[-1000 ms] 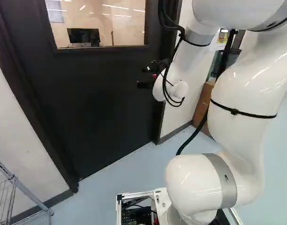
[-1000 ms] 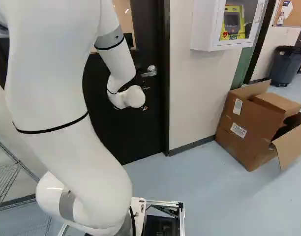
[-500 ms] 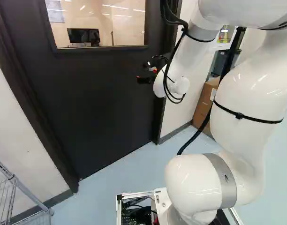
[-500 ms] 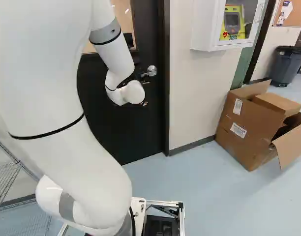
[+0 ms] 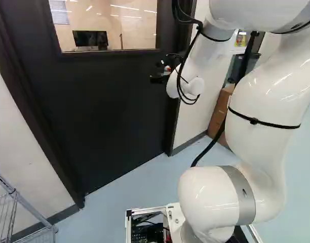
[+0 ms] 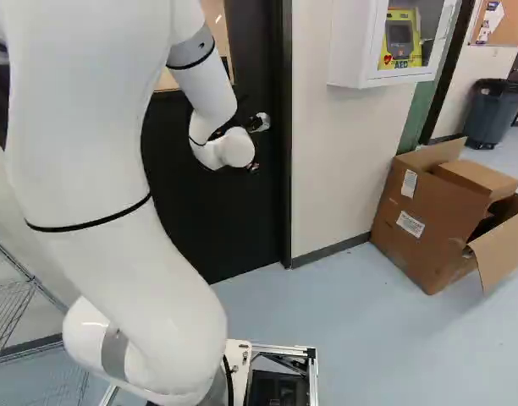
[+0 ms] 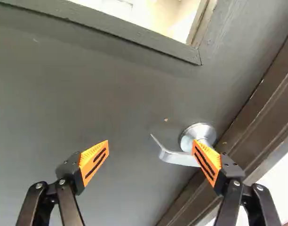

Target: Open the door and move inside

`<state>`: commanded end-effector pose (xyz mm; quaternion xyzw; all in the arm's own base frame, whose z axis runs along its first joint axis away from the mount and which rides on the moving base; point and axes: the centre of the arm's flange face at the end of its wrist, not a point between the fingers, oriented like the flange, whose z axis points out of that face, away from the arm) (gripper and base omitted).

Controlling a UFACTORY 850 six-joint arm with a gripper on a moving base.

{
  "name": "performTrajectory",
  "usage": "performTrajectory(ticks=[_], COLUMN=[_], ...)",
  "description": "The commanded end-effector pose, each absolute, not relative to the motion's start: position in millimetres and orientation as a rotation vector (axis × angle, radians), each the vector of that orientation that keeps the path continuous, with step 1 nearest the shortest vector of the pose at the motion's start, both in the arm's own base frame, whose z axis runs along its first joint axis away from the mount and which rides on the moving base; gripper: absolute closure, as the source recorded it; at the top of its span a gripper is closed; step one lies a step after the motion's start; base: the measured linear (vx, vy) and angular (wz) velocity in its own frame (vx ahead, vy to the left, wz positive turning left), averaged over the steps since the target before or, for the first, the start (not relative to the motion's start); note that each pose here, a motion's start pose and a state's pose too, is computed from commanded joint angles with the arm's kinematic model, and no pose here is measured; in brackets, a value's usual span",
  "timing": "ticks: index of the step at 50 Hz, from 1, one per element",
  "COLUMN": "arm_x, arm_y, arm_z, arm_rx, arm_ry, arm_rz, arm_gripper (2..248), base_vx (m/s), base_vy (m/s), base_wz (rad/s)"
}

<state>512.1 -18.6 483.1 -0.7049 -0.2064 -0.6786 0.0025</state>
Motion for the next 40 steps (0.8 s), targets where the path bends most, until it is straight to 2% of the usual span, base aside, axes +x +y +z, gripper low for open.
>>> performTrajectory(ticks=[40], arm_x=[532.5], arm_y=[-19.4], arm_z=[526.3], arm_rx=[-2.127], arm_ry=[-0.665], arm_rz=[-2.242], arm_gripper=[3], base_vx=[0.0], base_vy=[0.0], base_wz=[0.0])
